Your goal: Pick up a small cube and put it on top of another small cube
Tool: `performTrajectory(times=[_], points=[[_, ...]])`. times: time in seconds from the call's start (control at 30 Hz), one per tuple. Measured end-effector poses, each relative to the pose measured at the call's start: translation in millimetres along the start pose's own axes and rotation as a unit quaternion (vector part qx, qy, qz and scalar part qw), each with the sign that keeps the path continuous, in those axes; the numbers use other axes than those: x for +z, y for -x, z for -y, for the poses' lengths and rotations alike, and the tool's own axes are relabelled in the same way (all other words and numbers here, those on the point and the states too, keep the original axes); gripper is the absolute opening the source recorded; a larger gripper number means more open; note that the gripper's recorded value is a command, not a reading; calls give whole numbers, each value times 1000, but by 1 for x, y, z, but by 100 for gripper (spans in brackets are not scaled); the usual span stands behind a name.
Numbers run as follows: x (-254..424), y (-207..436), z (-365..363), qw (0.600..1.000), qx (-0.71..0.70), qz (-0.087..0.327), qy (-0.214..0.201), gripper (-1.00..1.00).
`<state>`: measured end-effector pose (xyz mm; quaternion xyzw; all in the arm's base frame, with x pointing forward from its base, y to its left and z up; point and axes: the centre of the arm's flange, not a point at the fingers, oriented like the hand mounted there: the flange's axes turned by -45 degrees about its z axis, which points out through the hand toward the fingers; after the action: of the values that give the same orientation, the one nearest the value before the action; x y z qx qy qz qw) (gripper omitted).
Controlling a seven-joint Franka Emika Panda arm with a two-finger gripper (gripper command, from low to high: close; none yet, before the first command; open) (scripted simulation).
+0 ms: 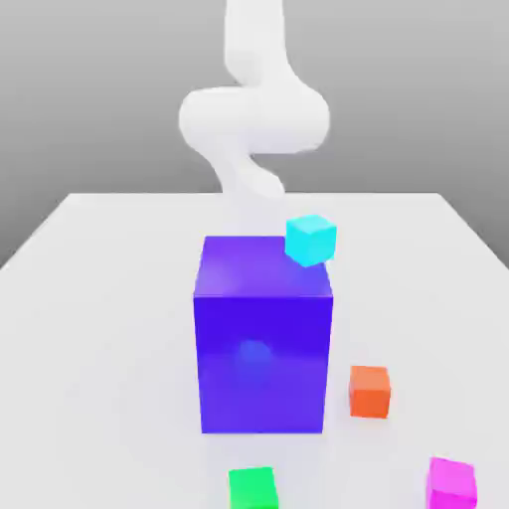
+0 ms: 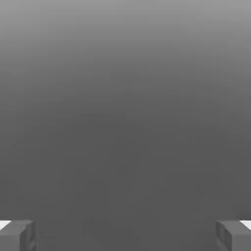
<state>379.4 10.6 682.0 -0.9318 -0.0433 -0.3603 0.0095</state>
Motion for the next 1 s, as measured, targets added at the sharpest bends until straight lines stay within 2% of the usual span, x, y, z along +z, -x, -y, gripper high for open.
performTrajectory(times=[0.23, 0.5, 0.67, 1.0], points=[[126, 4, 40, 986, -126, 83, -68, 0], [258, 50, 104, 940, -269, 165, -132, 0], [329, 100, 155, 892, -364, 210, -168, 0], [444, 230, 209, 775, -523, 288, -209, 0]])
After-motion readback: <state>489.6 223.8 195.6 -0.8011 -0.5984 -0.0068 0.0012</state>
